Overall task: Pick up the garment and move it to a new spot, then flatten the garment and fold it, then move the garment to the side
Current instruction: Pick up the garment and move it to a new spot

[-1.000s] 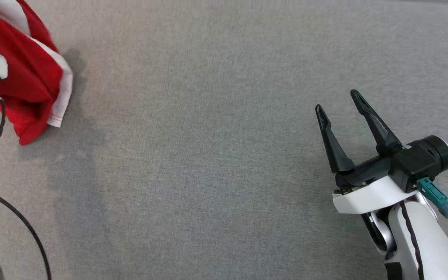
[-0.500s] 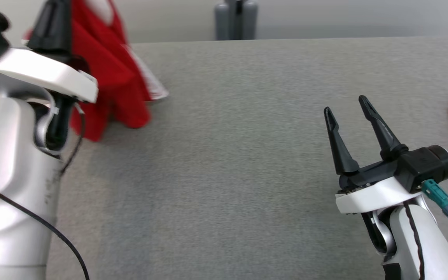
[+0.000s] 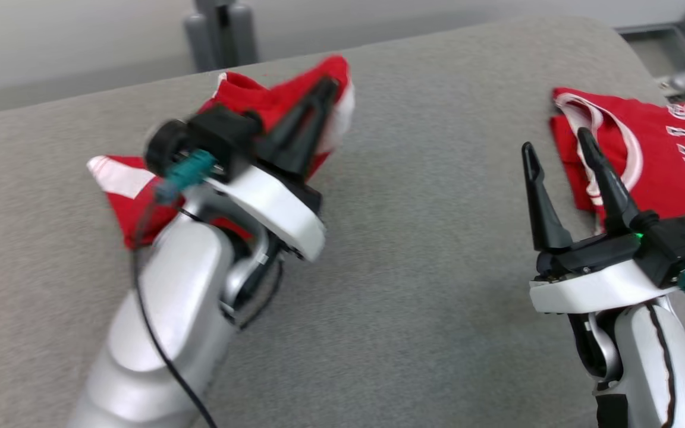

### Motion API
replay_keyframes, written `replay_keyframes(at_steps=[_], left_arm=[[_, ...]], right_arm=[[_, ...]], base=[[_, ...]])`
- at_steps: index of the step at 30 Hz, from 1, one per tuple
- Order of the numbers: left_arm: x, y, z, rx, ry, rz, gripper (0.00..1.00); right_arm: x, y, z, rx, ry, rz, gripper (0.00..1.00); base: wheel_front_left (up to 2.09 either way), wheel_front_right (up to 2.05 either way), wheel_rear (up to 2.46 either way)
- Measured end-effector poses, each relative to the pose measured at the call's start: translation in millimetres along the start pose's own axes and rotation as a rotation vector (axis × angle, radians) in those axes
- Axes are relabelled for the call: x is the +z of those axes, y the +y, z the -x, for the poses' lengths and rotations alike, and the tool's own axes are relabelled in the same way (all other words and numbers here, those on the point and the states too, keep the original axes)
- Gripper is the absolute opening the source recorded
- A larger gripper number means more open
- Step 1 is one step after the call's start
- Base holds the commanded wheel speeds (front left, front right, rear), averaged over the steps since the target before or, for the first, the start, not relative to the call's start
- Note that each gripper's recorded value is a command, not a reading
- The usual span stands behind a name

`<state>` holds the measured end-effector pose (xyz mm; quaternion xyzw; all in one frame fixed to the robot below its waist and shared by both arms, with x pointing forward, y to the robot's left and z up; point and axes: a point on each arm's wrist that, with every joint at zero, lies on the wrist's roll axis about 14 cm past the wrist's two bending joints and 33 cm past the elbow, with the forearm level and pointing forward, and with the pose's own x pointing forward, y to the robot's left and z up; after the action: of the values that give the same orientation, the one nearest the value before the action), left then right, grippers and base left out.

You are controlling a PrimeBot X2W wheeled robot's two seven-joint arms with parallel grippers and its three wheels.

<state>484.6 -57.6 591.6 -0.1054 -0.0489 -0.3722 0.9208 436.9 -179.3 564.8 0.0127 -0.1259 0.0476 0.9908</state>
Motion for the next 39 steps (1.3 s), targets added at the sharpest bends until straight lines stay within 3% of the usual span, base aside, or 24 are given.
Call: replay_keyframes(at_steps=[8, 16, 17, 18, 19, 27, 31, 35, 39], left_arm=[[-88, -94, -17, -0.264, 0.191, 0.013, 0.00], [-150, -145, -1, -0.437, 0.329, 0.011, 0.00], [-154, -150, 1, -0.453, 0.338, 0.016, 0.29], [-158, -153, 3, -0.456, 0.344, 0.020, 0.69], [-161, -154, 4, -0.458, 0.349, 0.020, 1.00], [-145, -132, 0, -0.361, 0.294, 0.029, 1.00], [-115, -99, -3, -0.230, 0.199, 0.035, 1.00], [-82, -52, -1, -0.060, 0.106, 0.005, 1.00], [-59, 12, 29, 0.149, 0.062, -0.066, 1.00]], right_arm=[[0, -50, 24, -0.148, 0.022, 0.004, 1.00], [-7, -80, 41, -0.242, 0.061, 0.019, 1.00], [-8, -82, 42, -0.249, 0.065, 0.022, 1.00], [-9, -84, 43, -0.254, 0.068, 0.024, 1.00], [-9, -85, 44, -0.258, 0.070, 0.024, 1.00], [-11, -76, 33, -0.227, 0.060, 0.019, 1.00], [-9, -58, 21, -0.173, 0.042, 0.011, 1.00], [-5, -38, 12, -0.115, 0.024, 0.010, 1.00], [-1, -17, 7, -0.059, 0.005, -0.001, 1.00]], base=[[0.00, 0.00, 0.00], [0.00, 0.00, 0.00], [0.00, 0.00, 0.00], [0.00, 0.00, 0.00], [0.00, 0.00, 0.00], [0.00, 0.00, 0.00], [0.00, 0.00, 0.00], [0.00, 0.00, 0.00], [0.00, 0.00, 0.00]])
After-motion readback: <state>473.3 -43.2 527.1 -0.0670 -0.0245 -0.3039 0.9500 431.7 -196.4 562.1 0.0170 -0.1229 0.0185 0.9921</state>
